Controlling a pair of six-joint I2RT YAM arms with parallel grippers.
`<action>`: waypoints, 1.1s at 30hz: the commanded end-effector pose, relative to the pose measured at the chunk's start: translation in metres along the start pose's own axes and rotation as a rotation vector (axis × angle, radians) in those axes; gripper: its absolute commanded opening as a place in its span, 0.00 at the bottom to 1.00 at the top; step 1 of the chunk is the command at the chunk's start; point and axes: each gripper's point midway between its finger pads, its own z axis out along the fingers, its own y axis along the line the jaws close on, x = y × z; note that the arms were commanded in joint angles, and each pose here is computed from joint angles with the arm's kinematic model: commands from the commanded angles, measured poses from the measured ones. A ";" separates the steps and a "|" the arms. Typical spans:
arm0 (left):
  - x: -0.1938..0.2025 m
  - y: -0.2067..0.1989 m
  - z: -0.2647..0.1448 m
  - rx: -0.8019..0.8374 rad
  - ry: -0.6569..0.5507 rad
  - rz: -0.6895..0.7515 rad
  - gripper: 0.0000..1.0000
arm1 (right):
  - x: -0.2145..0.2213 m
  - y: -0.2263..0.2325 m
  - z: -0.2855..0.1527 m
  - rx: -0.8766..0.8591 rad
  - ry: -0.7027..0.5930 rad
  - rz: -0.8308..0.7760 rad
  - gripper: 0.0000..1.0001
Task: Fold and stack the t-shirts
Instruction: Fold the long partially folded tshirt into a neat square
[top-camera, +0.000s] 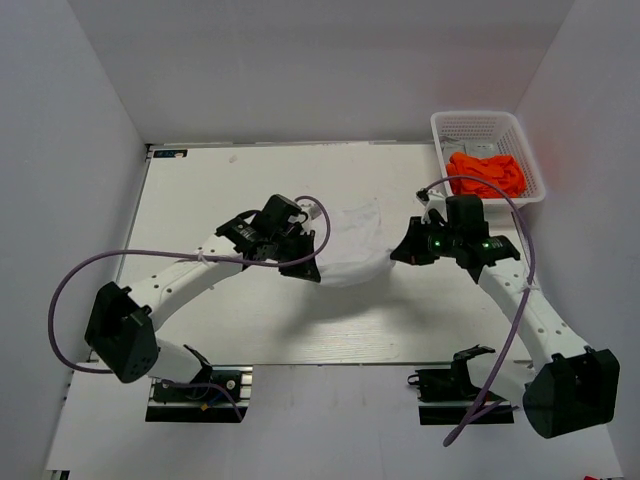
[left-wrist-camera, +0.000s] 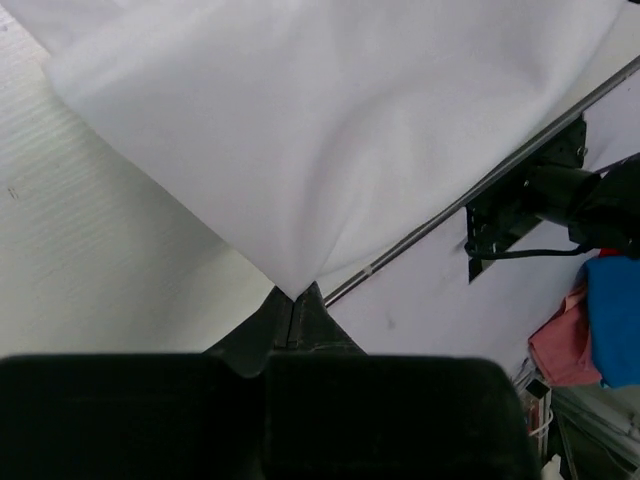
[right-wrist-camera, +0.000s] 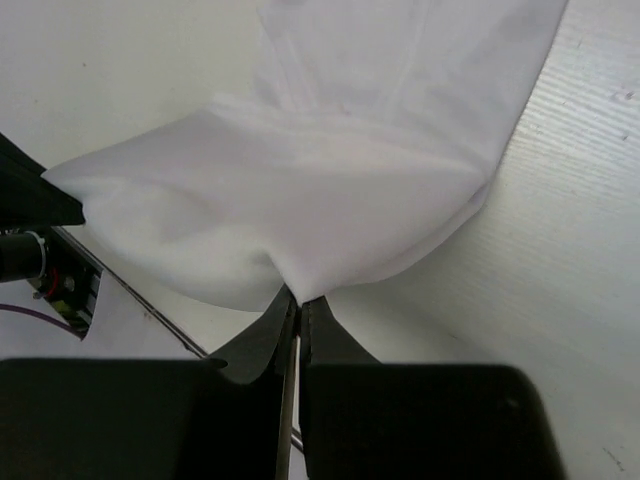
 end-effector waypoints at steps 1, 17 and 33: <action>-0.011 -0.010 -0.020 -0.004 -0.071 -0.003 0.00 | -0.031 0.000 -0.017 0.063 -0.093 -0.052 0.00; -0.110 0.040 -0.005 -0.328 -0.313 -0.132 0.00 | -0.117 -0.031 0.028 0.163 -0.215 0.037 0.00; -0.193 0.133 0.041 -0.506 -0.292 -0.188 0.00 | -0.164 -0.089 0.110 0.212 -0.107 0.073 0.00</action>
